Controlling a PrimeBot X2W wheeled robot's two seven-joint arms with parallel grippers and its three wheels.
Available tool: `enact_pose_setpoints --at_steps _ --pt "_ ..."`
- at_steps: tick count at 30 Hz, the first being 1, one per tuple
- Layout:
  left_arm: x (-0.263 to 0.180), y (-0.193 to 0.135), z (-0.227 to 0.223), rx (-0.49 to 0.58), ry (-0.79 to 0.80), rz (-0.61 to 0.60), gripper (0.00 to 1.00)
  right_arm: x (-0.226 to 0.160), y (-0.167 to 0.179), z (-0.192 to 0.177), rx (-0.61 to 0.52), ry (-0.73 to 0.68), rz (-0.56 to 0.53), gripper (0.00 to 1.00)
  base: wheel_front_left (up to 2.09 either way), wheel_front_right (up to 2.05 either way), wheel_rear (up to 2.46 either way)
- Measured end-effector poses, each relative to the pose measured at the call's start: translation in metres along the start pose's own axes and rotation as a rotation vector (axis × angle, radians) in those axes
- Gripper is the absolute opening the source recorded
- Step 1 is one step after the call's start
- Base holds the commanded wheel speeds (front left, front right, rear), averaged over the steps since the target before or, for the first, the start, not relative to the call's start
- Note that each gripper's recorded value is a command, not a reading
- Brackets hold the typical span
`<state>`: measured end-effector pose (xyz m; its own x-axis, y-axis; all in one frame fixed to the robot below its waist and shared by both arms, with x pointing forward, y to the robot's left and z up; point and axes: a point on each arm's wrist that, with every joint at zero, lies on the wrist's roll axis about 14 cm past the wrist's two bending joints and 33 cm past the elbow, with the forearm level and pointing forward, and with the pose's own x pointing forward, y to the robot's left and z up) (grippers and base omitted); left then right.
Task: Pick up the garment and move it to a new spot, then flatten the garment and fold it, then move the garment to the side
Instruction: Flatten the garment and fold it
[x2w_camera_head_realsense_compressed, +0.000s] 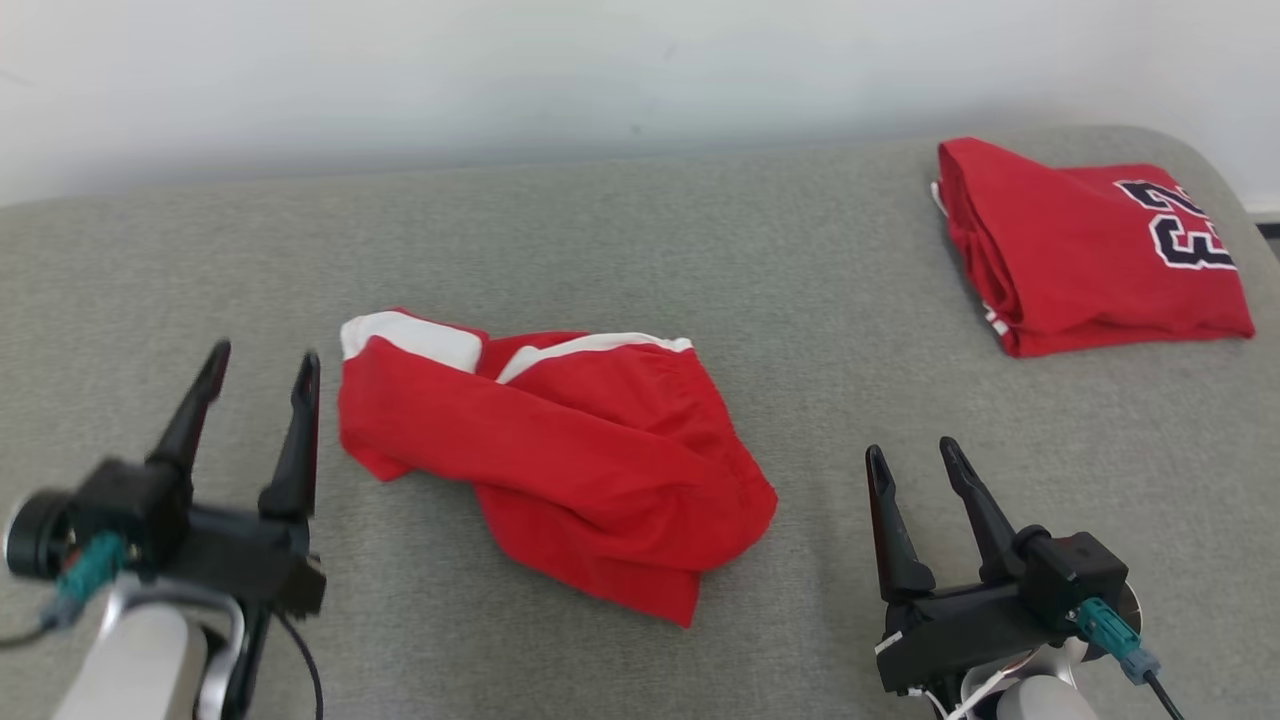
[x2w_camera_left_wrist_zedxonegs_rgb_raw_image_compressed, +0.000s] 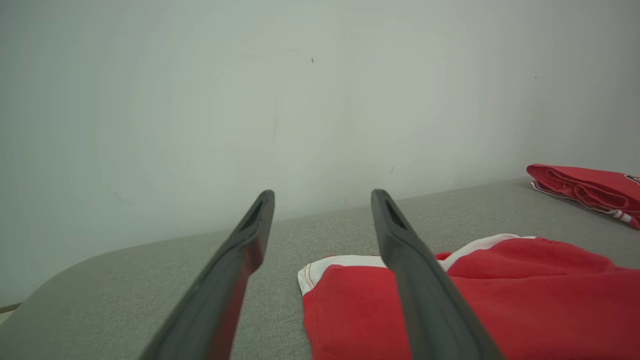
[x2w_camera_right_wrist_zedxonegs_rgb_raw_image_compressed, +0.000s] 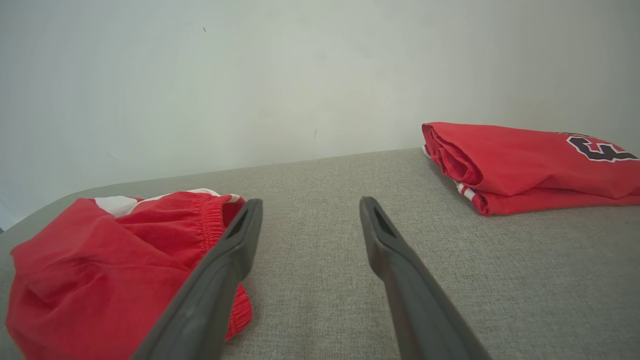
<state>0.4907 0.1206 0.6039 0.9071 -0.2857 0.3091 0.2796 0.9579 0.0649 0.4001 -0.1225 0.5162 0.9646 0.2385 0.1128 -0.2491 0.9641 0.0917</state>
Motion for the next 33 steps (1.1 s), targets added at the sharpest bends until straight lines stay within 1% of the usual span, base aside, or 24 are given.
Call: enact_pose_setpoints --at_steps 10,16,20,26,33 --pt "-0.061 0.012 0.008 -0.025 -0.007 0.157 1.00 0.002 0.014 -0.004 0.009 0.013 0.044 1.00 0.00 0.00 0.00" --pt "-0.085 0.021 0.011 0.011 -0.005 0.243 1.00 0.003 0.017 -0.014 0.018 0.042 0.059 1.00 0.00 0.00 0.00" --pt "-0.100 0.027 0.009 0.005 0.012 0.297 1.00 0.003 0.021 -0.022 0.032 0.071 0.071 1.00 0.00 0.00 0.00" --pt "-0.110 0.034 0.013 0.010 0.006 0.329 1.00 0.005 0.034 -0.038 0.055 0.159 0.125 1.00 0.00 0.00 0.00" --pt "-0.119 0.038 0.015 -0.001 0.005 0.356 1.00 0.023 0.040 -0.048 0.024 0.261 0.214 1.00 0.00 0.00 0.00"
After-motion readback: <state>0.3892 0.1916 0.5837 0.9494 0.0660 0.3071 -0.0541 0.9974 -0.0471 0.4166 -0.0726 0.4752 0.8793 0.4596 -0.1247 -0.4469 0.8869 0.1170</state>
